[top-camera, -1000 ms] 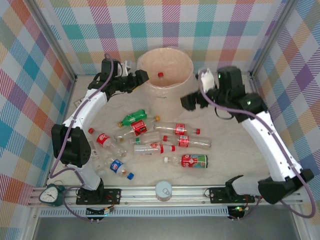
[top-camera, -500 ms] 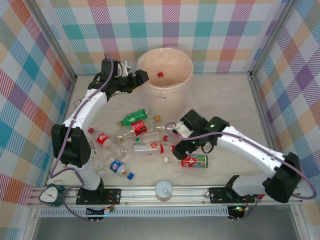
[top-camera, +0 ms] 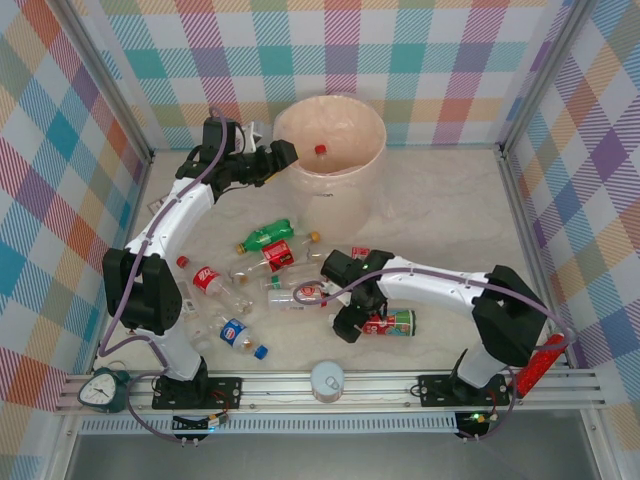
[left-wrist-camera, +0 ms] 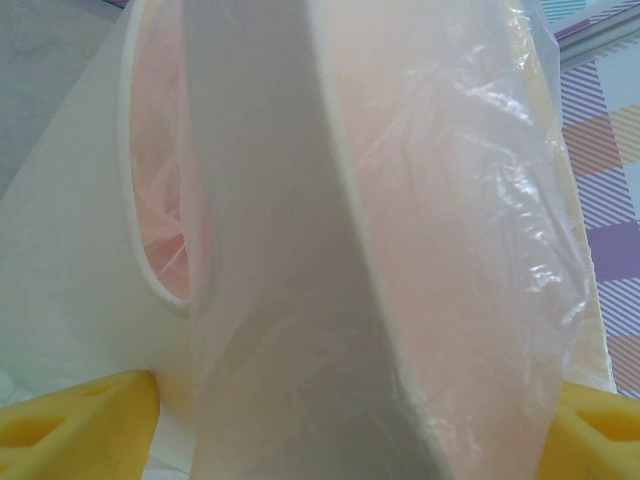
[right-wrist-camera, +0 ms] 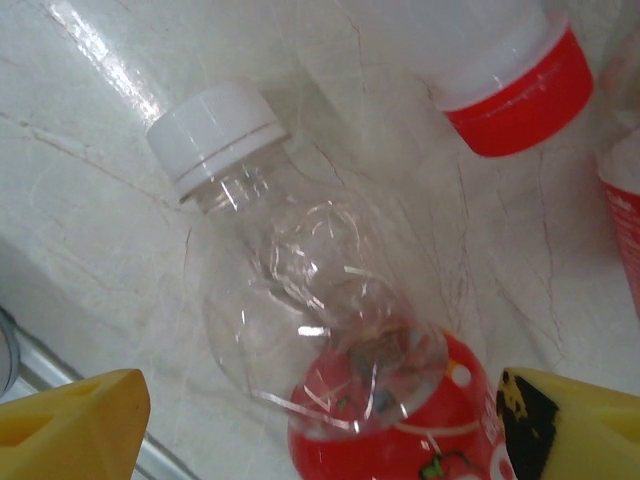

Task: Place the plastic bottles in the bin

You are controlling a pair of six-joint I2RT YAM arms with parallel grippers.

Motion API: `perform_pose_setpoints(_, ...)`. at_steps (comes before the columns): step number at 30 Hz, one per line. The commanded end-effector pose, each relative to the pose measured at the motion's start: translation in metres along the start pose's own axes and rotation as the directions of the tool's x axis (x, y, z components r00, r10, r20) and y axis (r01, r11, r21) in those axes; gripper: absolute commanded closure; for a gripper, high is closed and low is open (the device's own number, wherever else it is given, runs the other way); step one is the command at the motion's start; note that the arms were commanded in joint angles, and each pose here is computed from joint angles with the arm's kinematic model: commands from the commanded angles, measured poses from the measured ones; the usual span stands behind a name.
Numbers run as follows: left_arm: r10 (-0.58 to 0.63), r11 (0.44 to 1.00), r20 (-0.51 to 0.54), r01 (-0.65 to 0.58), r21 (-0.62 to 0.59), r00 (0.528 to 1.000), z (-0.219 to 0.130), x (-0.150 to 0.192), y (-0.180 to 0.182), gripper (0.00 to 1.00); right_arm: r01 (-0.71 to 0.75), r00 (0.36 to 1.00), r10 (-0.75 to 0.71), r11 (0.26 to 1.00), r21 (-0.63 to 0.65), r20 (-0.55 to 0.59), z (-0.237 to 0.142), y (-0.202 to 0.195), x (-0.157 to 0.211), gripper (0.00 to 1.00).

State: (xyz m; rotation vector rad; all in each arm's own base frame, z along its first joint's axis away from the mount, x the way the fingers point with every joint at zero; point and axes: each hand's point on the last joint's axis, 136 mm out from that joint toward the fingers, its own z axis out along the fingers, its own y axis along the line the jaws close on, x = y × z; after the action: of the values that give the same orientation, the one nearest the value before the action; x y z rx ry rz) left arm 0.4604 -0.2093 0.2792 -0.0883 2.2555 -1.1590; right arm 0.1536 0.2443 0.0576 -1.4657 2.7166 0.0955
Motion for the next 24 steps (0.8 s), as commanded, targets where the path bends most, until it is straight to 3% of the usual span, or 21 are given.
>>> perform_pose_setpoints(1, -0.034, 0.998, -0.097, 0.029, -0.054, 0.995, 0.008, 0.027, 0.019, 0.17, 0.044, 0.999, -0.044, 0.999, 0.01, -0.02, 0.014, 0.004, 0.0, 0.1)
perform_pose_setpoints(11, -0.041, 0.998, -0.096, 0.036, -0.053, 0.995, 0.009, 0.026, 0.021, 0.17, 0.052, 0.995, -0.046, 0.996, 0.067, -0.086, 0.043, -0.005, 0.009, 0.22)
perform_pose_setpoints(14, -0.044, 0.998, -0.096, 0.039, -0.052, 0.994, 0.009, 0.026, 0.022, 0.17, 0.053, 0.996, -0.047, 0.996, 0.075, -0.078, 0.042, -0.006, 0.008, 0.3)
perform_pose_setpoints(24, -0.048, 0.998, -0.095, 0.043, -0.051, 0.994, 0.009, 0.025, 0.022, 0.17, 0.053, 0.999, -0.052, 0.996, 0.078, -0.018, 0.015, -0.006, 0.003, 0.4)
